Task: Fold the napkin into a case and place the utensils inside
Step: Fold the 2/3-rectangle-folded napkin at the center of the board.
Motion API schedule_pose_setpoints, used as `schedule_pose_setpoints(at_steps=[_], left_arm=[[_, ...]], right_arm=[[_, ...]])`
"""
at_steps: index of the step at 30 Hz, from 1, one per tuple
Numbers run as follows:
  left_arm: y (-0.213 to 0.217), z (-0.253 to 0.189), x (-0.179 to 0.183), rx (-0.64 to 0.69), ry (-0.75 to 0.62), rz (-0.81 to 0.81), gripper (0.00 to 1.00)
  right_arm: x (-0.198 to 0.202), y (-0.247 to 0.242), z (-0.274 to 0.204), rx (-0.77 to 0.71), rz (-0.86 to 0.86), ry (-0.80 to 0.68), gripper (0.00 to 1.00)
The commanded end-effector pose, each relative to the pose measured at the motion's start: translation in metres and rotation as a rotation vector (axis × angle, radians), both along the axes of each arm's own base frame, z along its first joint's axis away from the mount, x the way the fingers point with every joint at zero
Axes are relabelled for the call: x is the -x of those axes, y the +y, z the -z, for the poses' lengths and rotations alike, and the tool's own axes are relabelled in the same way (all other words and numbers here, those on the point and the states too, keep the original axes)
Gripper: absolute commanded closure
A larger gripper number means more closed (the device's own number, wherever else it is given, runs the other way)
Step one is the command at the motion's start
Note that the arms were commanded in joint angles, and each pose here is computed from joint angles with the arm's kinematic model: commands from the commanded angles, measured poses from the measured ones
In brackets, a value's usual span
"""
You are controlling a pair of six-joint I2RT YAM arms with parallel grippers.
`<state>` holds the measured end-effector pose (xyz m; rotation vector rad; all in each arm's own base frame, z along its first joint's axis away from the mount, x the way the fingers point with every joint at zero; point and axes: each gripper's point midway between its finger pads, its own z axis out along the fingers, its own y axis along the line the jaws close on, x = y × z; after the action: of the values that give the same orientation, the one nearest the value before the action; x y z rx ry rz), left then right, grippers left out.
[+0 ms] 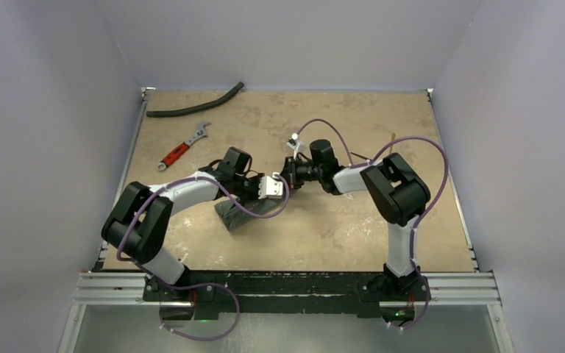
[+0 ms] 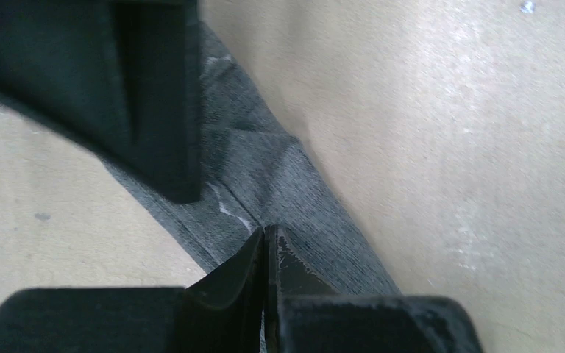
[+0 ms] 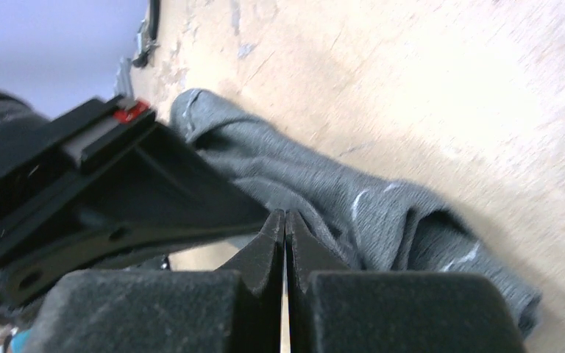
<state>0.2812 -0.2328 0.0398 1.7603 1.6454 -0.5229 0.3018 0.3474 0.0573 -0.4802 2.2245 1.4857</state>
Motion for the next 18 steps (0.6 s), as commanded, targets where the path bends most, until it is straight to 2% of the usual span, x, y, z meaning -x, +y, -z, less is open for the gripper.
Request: schedule_pose_setpoints(at_steps=[1, 5, 13, 15, 18], left_arm=[[-0.004, -0.024, 0.01, 0.028, 0.011, 0.079, 1.0], [0.008, -0.029, 0.042, -0.02, 0.1, 0.179, 1.0], [0.023, -0.035, 0.076, -0.083, 0.134, 0.28, 0.99], [0.031, -0.025, 0.081, -0.12, 0.123, 0.271, 0.99], [0.038, -0.019, 0.067, -0.161, 0.075, 0.19, 1.0]], right_arm=[[-0.028, 0.004, -0.001, 0.042, 0.024, -0.066, 1.0], [-0.039, -0.004, 0.01, 0.113, 0.085, -0.071, 1.0], [-0.049, -0.012, 0.025, 0.194, 0.141, -0.081, 1.0], [-0.051, -0.014, 0.026, 0.201, 0.152, -0.078, 1.0], [-0.051, -0.015, 0.025, 0.209, 0.161, -0.085, 1.0]])
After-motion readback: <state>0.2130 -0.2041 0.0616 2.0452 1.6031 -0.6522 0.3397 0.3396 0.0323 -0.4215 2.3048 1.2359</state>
